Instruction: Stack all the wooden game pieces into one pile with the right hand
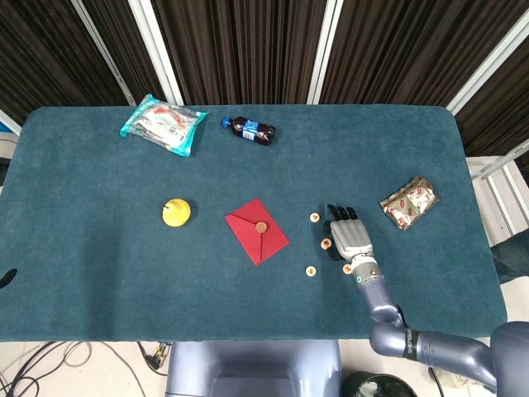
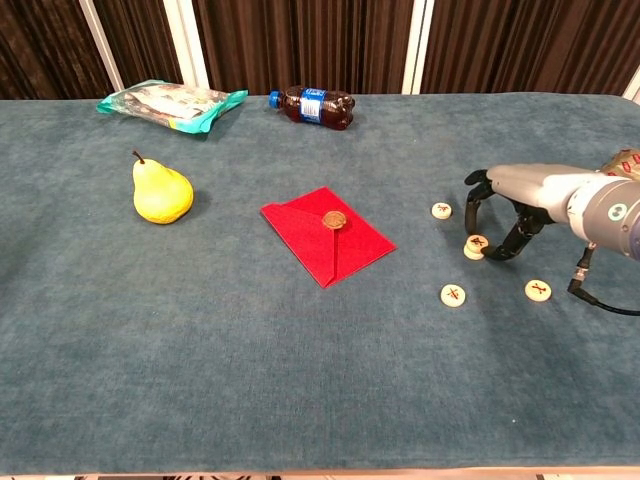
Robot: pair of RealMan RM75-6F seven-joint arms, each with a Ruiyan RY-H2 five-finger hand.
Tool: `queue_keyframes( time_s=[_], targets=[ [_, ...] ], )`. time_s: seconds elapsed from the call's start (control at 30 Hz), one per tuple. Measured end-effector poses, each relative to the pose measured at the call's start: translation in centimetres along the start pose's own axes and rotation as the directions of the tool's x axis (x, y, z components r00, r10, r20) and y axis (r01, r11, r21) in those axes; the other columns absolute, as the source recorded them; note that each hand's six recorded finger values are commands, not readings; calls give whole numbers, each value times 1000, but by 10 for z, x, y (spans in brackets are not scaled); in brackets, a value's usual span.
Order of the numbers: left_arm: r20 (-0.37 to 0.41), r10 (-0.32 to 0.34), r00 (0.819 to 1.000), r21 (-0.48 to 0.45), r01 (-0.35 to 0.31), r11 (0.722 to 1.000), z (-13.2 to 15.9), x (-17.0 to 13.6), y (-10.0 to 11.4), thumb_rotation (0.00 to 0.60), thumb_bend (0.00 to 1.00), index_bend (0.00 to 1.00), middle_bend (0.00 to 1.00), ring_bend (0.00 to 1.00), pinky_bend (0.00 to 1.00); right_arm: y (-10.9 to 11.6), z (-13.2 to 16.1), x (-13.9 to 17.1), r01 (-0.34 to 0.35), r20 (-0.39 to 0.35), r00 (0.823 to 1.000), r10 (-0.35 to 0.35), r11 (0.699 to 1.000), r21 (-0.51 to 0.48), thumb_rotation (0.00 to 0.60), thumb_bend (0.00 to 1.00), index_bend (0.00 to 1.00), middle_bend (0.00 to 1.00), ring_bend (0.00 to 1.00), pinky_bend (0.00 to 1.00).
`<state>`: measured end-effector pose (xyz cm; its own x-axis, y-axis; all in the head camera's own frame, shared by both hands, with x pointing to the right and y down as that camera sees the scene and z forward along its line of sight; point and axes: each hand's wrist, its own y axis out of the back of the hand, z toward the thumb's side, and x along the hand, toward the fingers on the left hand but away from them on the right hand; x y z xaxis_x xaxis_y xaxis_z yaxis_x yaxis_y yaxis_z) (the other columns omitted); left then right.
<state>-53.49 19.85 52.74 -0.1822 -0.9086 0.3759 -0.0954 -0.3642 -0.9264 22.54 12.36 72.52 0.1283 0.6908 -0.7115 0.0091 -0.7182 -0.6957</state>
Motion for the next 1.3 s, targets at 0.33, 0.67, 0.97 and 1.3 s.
queue_keyframes(
  time_s=[0.33,0.67,0.97,1.3],
  targets=[
    [3,-5,1000,-2,5,1000,1,2,-1,600,146,79,4,0,0,19,15,8,25,-29,999,-25,1000,5,600,416,316,0,0,11],
    [2,-4,1000,-7,4,1000,2,3,-1,600,145,78,3,0,0,40,30,-13,35,32,999,-35,999,22,600,416,309,0,0,11],
    [-1,-7,1000,-18,7,1000,1,2,0,600,145,78,3,0,0,43,42,-37,28,87,996,-31,999,36,600,416,309,0,0,11],
    [-7,-8,1000,-24,8,1000,0,2,0,600,146,78,3,0,0,32,40,-50,18,126,992,-21,999,29,600,416,370,0,0,11]
  ],
)
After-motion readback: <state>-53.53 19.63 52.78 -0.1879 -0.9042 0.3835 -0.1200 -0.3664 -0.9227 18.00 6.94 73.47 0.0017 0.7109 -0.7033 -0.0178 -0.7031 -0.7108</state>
